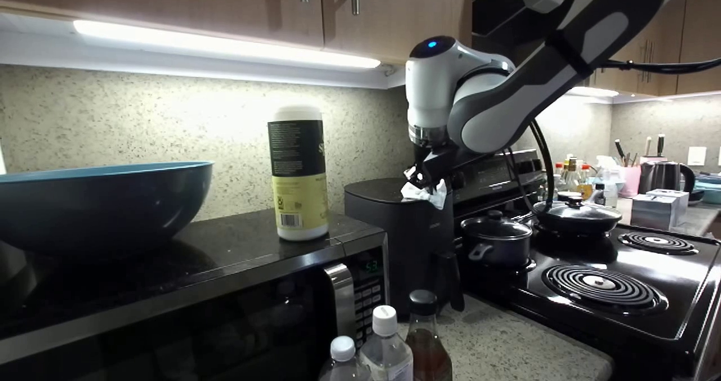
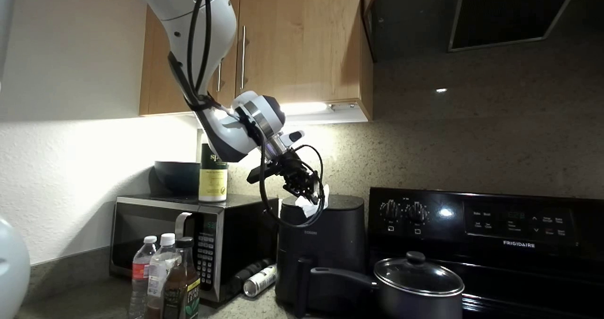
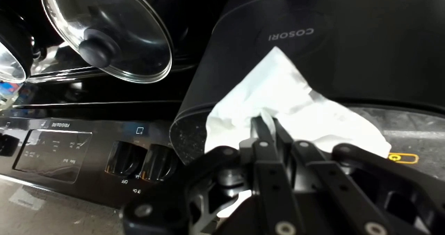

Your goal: Pick up the cloth and wipe the air fryer

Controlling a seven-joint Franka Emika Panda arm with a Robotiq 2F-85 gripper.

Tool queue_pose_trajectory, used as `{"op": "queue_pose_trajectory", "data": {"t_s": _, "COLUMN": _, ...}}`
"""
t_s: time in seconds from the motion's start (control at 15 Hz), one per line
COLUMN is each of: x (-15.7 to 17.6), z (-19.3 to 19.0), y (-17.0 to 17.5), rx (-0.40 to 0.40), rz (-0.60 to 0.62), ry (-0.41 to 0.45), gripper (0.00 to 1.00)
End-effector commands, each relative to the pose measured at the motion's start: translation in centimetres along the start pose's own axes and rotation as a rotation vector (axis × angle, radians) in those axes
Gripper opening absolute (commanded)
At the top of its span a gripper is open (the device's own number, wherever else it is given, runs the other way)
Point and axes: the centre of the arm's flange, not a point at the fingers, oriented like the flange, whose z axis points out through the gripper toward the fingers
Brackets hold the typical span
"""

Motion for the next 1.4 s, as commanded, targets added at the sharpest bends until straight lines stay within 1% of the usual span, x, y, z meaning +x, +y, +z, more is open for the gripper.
{"op": "queue_pose_trajectory", "data": {"t_s": 0.0, "x": -1.7, "z": 4.1, "y": 0.4, "rx": -0.054, "rz": 0.018, "ry": -0.095, "gripper": 0.07}}
{"op": "queue_pose_trajectory", "data": {"t_s": 0.07, "x": -1.7, "z": 4.2, "y": 0.9, "rx": -0.078, "rz": 0.034, "ry": -0.101, "gripper": 0.07}}
{"op": "queue_pose_trajectory", "data": {"t_s": 0.27, "x": -2.4, "z": 5.2, "y": 3.0, "rx": -0.216, "rz": 0.104, "ry": -0.098, "gripper": 0.07}}
{"op": "queue_pose_trajectory", "data": {"t_s": 0.33, "x": -3.0, "z": 6.1, "y": 3.8, "rx": -0.265, "rz": 0.122, "ry": -0.107, "gripper": 0.07}}
{"op": "queue_pose_trajectory", "data": {"t_s": 0.4, "x": -3.6, "z": 7.2, "y": 4.3, "rx": -0.298, "rz": 0.136, "ry": -0.125, "gripper": 0.07}}
{"op": "queue_pose_trajectory", "data": {"t_s": 0.47, "x": -4.0, "z": 8.2, "y": 4.7, "rx": -0.322, "rz": 0.149, "ry": -0.138, "gripper": 0.06}}
{"op": "queue_pose_trajectory", "data": {"t_s": 0.6, "x": -4.3, "z": 8.9, "y": 5.0, "rx": -0.347, "rz": 0.177, "ry": -0.146, "gripper": 0.06}}
{"op": "queue_pose_trajectory", "data": {"t_s": 0.73, "x": -3.9, "z": 7.9, "y": 5.1, "rx": -0.346, "rz": 0.21, "ry": -0.11, "gripper": 0.07}}
{"op": "queue_pose_trajectory", "data": {"t_s": 0.93, "x": -2.7, "z": 4.9, "y": 5.3, "rx": -0.336, "rz": 0.264, "ry": -0.014, "gripper": 0.07}}
{"op": "queue_pose_trajectory", "data": {"t_s": 1.13, "x": -1.4, "z": 0.5, "y": 6.1, "rx": -0.332, "rz": 0.346, "ry": 0.14, "gripper": 0.07}}
{"op": "queue_pose_trajectory", "data": {"t_s": 1.33, "x": -0.2, "z": -2.7, "y": 6.6, "rx": -0.332, "rz": 0.411, "ry": 0.264, "gripper": 0.07}}
